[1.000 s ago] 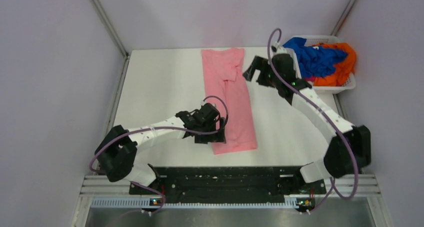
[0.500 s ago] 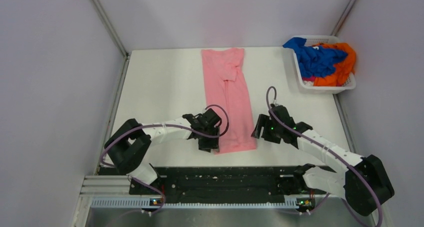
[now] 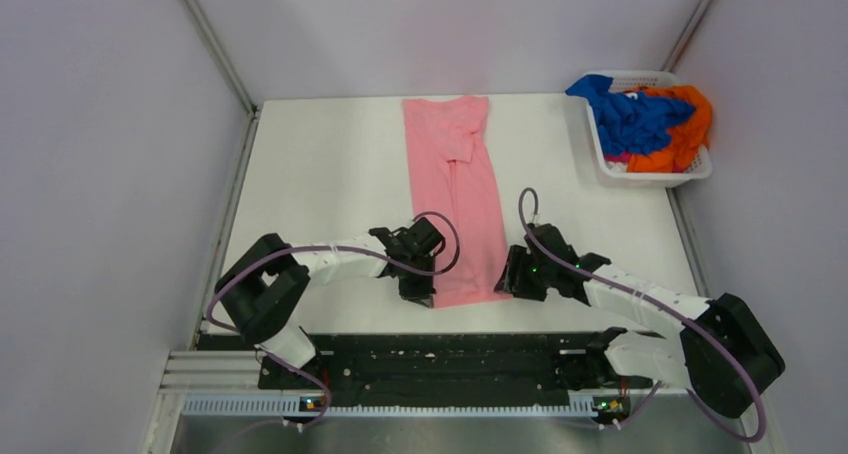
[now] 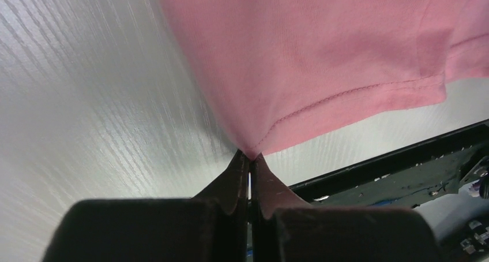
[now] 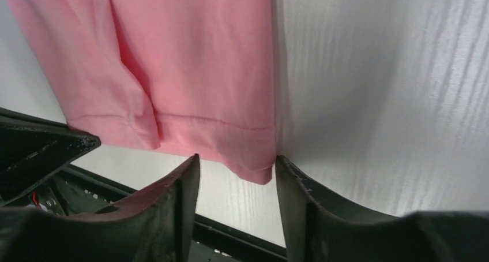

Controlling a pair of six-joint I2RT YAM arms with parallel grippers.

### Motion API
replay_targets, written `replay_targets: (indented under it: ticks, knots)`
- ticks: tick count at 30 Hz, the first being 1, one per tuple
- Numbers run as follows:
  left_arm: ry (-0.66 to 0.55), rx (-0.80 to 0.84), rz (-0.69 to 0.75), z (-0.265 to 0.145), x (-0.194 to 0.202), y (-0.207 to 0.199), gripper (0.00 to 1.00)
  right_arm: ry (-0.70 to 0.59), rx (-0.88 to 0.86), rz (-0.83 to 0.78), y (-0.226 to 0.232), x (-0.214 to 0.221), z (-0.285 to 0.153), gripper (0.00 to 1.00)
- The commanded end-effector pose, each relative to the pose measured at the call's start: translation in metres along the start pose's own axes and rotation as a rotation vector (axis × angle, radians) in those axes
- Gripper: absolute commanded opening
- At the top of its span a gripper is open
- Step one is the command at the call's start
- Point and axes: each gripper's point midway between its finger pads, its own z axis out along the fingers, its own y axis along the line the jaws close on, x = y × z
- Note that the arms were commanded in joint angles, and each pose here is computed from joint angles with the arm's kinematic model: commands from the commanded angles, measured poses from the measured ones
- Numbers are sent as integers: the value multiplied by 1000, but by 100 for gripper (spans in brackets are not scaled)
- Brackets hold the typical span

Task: Fold and stack the t-shirts
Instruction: Grab the bottom of the folded rectangular tshirt with both arms

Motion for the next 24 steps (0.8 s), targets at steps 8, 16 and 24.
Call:
replay_targets:
  ticks: [8,16,24]
  knots:
    - [-48,-41,-31,-9,5,18,0,34,24,27,-12,26,2,1]
    - [-60,93,-44,-26,32,17,0,16,-205,61,7,49,-28,0]
    - [-163,124,9,-58,0,-11,0,-62,-323,29,41,23,-42,0]
